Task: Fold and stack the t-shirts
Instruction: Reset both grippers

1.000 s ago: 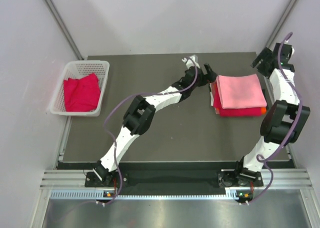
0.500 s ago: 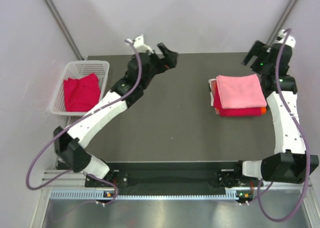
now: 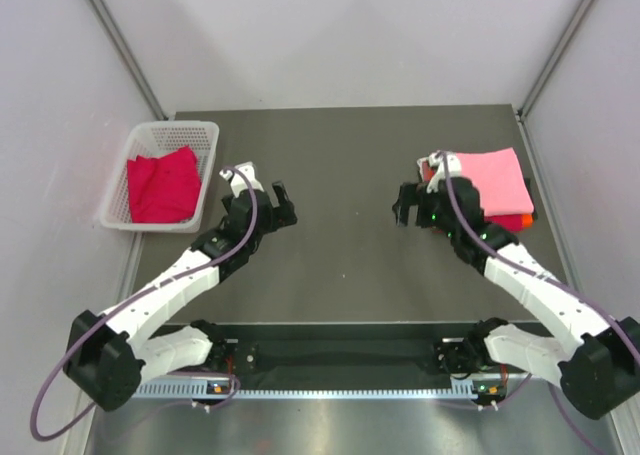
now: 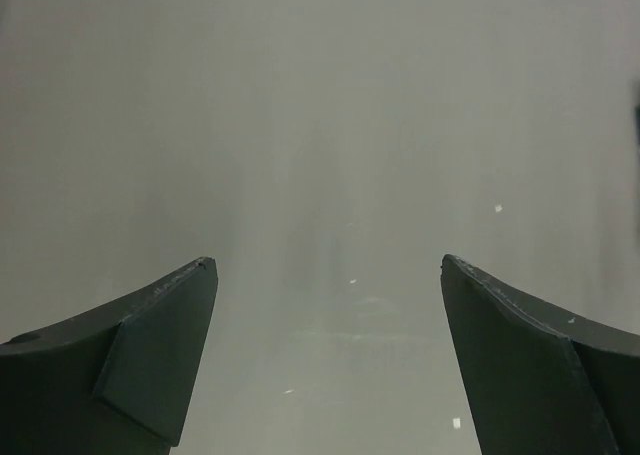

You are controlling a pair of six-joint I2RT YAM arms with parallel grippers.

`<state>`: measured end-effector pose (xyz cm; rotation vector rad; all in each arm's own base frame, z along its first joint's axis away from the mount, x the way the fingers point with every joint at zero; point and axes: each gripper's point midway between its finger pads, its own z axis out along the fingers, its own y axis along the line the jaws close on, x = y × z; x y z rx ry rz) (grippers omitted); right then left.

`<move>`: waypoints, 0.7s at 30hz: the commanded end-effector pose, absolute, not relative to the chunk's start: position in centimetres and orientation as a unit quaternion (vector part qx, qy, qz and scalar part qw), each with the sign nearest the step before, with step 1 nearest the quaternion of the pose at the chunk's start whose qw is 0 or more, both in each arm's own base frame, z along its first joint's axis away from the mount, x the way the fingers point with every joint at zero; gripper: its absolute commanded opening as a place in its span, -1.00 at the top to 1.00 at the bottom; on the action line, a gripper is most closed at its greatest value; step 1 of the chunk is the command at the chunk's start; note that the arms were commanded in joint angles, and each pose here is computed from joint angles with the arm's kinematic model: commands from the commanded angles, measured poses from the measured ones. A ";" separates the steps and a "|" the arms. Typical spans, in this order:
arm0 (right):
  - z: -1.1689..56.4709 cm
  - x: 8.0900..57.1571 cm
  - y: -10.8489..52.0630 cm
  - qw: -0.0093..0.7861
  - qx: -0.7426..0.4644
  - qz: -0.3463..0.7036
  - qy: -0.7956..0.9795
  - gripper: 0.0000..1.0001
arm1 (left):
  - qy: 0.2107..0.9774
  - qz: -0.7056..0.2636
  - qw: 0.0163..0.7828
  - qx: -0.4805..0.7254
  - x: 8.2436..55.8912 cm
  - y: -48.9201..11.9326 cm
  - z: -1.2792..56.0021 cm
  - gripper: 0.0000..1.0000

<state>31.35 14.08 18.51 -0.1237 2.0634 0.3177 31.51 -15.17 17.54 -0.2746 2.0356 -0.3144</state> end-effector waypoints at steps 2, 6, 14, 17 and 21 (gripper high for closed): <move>20.4 31.2 16.8 0.587 -0.074 0.185 0.785 -0.99 | 0.816 -0.116 0.554 -0.118 31.3 -13.4 18.2 -0.95; 16.1 30.6 16.8 0.577 -0.078 0.184 0.792 -0.99 | 0.813 -0.078 0.563 -0.124 30.3 -11.2 16.5 -0.98; 13.5 31.2 17.0 0.557 -0.067 0.178 0.808 -1.00 | 0.809 -0.073 0.568 -0.131 29.7 -10.4 13.8 -0.96; 14.0 31.2 17.1 0.564 -0.070 0.183 0.802 -0.99 | 0.811 -0.076 0.566 -0.131 29.7 -10.6 13.6 -0.97; 14.1 31.0 16.9 0.566 -0.066 0.184 0.801 -0.99 | 0.809 -0.072 0.568 -0.131 29.5 -10.3 13.8 -0.97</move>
